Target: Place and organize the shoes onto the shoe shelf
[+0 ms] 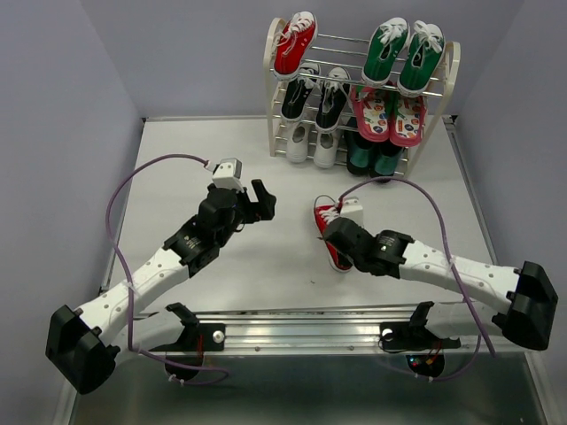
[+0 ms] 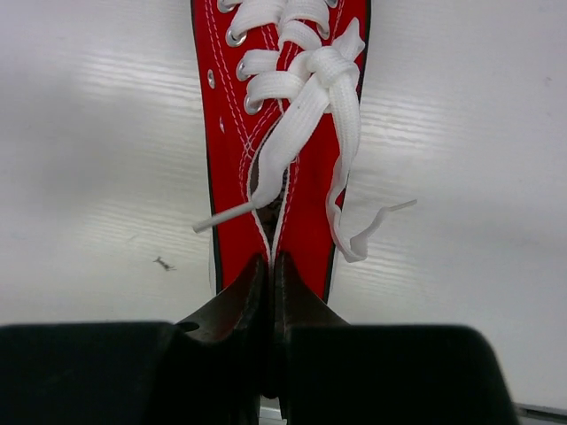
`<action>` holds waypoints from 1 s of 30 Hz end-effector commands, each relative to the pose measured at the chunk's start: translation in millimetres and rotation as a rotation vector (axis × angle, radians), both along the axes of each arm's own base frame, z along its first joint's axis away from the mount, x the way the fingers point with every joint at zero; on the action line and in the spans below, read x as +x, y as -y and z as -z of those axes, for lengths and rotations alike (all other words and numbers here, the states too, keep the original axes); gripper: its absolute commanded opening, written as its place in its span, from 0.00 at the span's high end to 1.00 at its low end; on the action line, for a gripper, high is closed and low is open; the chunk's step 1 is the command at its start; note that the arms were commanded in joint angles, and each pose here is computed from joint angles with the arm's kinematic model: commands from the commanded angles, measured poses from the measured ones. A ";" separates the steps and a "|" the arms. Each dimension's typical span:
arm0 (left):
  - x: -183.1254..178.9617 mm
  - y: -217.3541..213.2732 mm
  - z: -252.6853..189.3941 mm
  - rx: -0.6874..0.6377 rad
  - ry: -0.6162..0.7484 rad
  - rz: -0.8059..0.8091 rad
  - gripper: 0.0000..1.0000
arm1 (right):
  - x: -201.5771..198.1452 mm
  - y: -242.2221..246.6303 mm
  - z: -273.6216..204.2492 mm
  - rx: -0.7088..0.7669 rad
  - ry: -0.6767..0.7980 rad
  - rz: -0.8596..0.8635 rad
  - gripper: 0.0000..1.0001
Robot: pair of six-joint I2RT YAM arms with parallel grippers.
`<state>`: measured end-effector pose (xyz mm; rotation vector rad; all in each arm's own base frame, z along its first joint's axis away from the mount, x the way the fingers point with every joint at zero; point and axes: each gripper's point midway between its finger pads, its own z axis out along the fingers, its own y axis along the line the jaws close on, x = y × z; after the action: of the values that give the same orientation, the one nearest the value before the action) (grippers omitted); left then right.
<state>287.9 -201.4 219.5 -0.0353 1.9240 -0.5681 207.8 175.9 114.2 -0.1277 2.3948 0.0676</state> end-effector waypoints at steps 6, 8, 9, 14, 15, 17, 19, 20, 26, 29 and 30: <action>-3.1 -20.0 -6.6 -0.036 0.011 -0.107 0.01 | 48.2 -57.3 -86.6 0.012 0.300 0.014 0.99; -3.0 -23.5 -10.1 -0.047 0.017 -0.128 0.01 | 53.5 -63.1 -97.1 0.056 0.325 0.047 0.99; -3.6 -24.5 -13.1 -0.057 0.023 -0.132 0.01 | 55.7 -68.6 -97.2 0.071 0.328 0.045 0.99; -3.8 -25.7 -16.5 -0.069 0.028 -0.140 0.01 | 71.0 -98.0 -89.1 0.132 0.365 0.029 0.99; -5.9 -27.1 -10.1 -0.057 0.005 -0.143 0.01 | 76.8 -99.3 -95.7 0.126 0.388 0.053 0.99; -6.6 -28.1 -7.8 -0.054 -0.004 -0.148 0.01 | 81.4 -102.7 -94.9 0.112 0.394 0.064 0.99; -7.8 -28.6 -3.8 -0.057 -0.015 -0.152 0.01 | 85.5 -107.6 -111.9 0.134 0.419 0.066 0.99; -8.1 -28.6 -3.6 -0.058 -0.016 -0.151 0.01 | 86.6 -109.7 -118.5 0.140 0.426 0.060 0.99; -7.8 -42.3 -2.8 -0.083 -0.023 -0.237 0.01 | 84.8 -108.7 -193.3 0.248 0.499 0.048 0.99; -8.7 -47.6 -5.9 -0.096 -0.014 -0.262 0.01 | 85.8 -103.5 -227.5 0.290 0.546 0.071 0.99; -9.0 -48.5 -10.0 -0.104 -0.004 -0.264 0.01 | 87.0 -100.6 -236.8 0.296 0.565 0.087 0.99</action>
<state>279.1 -163.4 216.7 -0.2795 1.9177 -0.4922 282.7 291.4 249.2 -0.1132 2.0272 0.1980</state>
